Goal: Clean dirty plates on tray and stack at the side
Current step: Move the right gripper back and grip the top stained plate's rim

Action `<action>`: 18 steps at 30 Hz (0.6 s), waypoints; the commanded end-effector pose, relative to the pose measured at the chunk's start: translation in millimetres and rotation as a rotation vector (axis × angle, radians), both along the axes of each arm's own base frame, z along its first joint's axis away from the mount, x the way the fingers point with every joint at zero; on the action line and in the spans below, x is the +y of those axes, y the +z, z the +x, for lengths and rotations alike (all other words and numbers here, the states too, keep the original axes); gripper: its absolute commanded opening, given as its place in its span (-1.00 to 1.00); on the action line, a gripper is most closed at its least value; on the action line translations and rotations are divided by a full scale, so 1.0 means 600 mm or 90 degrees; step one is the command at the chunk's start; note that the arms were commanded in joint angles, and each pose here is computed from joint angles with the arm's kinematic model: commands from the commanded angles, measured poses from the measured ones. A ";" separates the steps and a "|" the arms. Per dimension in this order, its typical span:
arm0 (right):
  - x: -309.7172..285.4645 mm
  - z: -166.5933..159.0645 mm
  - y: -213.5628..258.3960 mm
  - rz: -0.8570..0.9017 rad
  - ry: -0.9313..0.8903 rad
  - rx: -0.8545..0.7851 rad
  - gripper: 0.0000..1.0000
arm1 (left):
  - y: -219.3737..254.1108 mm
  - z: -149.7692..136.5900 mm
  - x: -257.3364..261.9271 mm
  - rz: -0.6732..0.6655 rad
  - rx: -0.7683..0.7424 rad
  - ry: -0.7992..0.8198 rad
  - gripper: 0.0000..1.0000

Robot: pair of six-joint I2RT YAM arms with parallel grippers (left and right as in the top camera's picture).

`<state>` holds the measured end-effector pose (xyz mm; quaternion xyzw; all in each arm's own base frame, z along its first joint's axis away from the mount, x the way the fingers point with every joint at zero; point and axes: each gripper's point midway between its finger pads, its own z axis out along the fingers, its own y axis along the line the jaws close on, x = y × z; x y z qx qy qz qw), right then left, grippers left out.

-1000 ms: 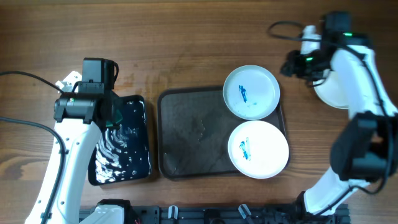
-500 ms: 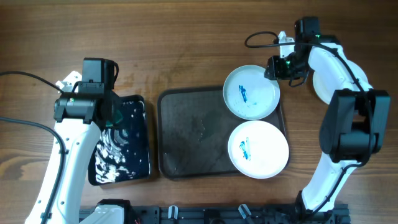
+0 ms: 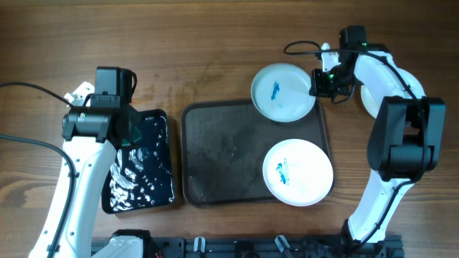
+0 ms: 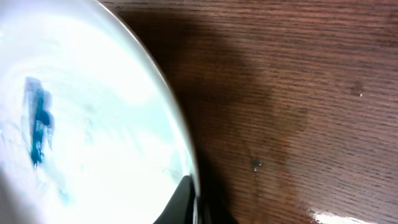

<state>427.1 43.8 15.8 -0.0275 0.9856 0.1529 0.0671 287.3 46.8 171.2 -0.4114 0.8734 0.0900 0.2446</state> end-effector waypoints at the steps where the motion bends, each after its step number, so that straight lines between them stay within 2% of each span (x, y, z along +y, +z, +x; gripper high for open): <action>1: -0.014 -0.029 -0.040 -0.042 -0.015 0.055 -0.91 | 0.010 0.007 0.002 0.004 -0.007 -0.005 -0.92; 6: -0.003 -0.043 -0.041 -0.049 -0.011 0.077 -0.91 | 0.009 0.007 0.000 -0.001 -0.007 -0.007 -0.92; 18: 0.175 -0.090 -0.041 -0.081 0.215 0.057 -0.91 | 0.008 0.011 -0.008 -0.017 -0.012 -0.014 -0.92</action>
